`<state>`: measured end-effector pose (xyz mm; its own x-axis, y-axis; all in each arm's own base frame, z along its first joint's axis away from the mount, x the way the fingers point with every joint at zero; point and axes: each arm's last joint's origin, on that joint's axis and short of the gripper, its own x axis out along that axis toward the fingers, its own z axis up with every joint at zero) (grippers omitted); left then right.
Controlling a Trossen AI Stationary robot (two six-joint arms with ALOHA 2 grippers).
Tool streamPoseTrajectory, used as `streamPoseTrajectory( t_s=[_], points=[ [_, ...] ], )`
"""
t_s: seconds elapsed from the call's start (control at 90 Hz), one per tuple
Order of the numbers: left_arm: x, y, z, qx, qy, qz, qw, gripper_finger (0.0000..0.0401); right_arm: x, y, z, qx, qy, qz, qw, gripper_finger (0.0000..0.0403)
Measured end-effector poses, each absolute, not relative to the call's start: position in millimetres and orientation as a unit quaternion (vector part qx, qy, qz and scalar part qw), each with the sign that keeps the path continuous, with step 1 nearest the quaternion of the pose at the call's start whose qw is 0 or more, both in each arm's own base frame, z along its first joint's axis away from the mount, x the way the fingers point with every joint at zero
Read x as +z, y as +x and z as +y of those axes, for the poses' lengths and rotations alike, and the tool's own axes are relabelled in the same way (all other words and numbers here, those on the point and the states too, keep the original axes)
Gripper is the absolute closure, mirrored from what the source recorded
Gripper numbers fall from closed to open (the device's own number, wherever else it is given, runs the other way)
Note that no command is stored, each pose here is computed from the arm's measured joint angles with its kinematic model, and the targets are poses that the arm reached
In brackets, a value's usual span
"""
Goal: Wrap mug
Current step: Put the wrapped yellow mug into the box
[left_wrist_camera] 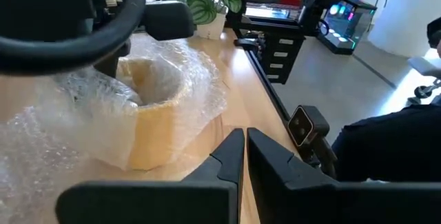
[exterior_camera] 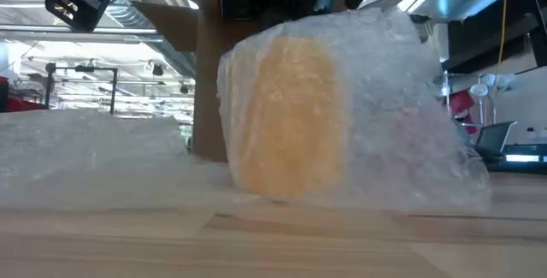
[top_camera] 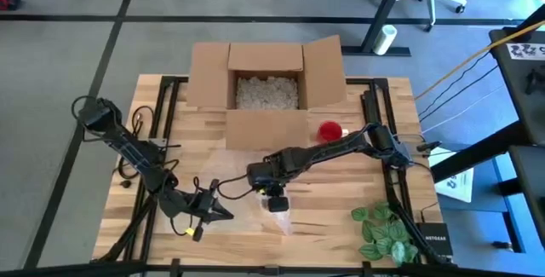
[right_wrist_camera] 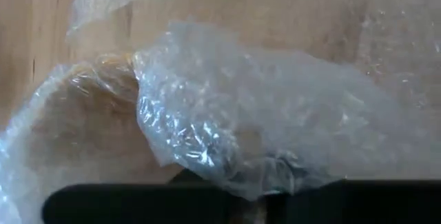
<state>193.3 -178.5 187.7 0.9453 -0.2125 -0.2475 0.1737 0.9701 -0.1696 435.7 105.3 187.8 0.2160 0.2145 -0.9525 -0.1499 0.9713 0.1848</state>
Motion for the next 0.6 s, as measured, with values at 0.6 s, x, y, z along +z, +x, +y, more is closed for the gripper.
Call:
streamPoseTrajectory(
  t_s=[0.6],
  points=[
    [187,193,-178,-0.098,-0.074,0.135,0.983,0.0401,292,433,116,0.134,0.032,0.599,0.789,0.0385]
  ],
)
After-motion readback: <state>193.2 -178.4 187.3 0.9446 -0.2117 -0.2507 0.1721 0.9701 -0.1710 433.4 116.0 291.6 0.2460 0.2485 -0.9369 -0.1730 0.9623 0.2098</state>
